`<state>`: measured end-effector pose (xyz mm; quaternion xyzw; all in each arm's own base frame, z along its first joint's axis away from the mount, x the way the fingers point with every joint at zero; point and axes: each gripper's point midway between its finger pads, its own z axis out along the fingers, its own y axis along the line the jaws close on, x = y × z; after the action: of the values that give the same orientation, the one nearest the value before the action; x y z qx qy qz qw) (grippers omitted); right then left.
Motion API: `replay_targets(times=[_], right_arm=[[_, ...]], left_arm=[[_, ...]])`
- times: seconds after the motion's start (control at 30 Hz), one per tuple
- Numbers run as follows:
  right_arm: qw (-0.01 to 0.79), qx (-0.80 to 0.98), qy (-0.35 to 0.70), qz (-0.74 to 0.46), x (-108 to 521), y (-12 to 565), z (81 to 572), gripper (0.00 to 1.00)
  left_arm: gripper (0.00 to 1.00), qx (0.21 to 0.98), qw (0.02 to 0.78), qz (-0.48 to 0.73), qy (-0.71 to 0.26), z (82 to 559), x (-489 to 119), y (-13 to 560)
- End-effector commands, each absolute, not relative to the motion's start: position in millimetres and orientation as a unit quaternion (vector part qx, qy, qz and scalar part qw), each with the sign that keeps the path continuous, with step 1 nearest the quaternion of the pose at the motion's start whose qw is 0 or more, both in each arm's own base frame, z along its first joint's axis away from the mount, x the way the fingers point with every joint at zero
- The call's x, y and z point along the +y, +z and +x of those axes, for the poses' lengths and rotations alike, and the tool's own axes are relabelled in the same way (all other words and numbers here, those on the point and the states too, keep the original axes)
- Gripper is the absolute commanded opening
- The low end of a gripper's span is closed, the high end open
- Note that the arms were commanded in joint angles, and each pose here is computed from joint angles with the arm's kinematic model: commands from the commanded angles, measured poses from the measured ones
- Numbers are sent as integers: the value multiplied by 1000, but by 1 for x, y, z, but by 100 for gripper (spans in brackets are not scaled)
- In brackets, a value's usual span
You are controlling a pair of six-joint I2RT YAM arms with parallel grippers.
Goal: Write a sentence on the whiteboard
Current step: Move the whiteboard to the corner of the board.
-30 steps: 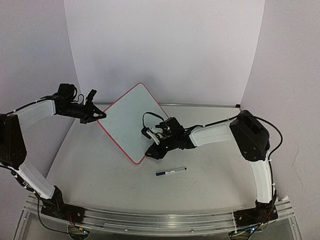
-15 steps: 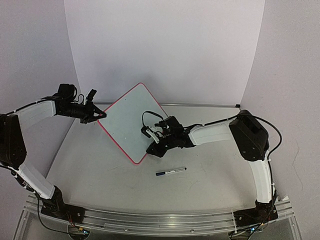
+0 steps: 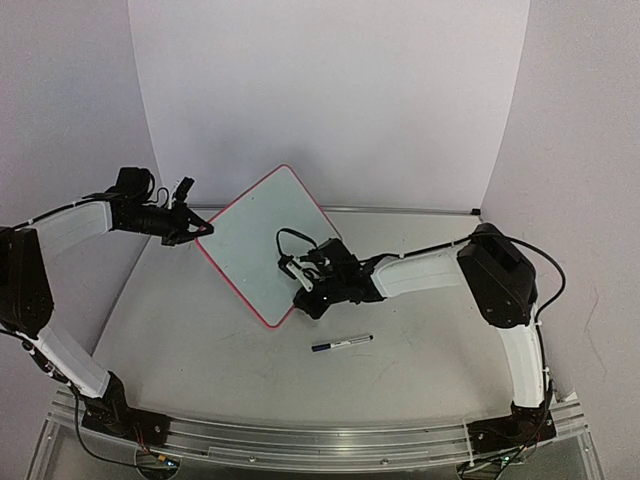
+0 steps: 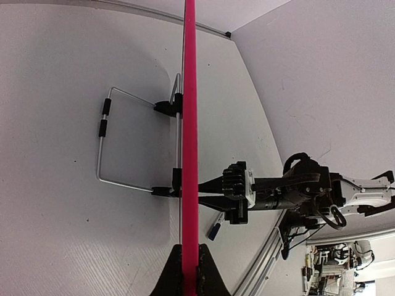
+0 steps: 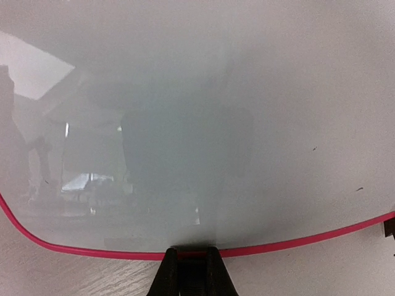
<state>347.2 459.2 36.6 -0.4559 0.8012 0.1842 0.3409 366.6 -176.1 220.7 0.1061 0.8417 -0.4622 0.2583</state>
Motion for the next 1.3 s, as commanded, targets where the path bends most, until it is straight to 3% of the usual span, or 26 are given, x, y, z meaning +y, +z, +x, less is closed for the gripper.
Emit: replay_targets(times=[0.0,0.27,0.6,0.8,0.87,1.03,1.27], right_arm=[[364,840,140,-378,461,39,338,0],[386,866,143,-283,472,57,314,0],[406,872,118,-247,469,84,302,0],[399,879,125,-229,464,85,298,0],[398,880,127,-226,463,85,298,0],[403,878,126,-226,457,93,296,13],[422,870,120,-223,436,118,293,38]], left_arm=[[0,834,231,139,-482,358,-200,214],[0,831,203,170,-489,356,-220,209],[1,839,186,173,-480,382,-225,196],[10,846,198,183,-460,402,-225,191],[17,847,199,192,-455,406,-226,189],[31,849,196,212,-442,406,-224,182],[54,852,209,227,-422,403,-219,185]])
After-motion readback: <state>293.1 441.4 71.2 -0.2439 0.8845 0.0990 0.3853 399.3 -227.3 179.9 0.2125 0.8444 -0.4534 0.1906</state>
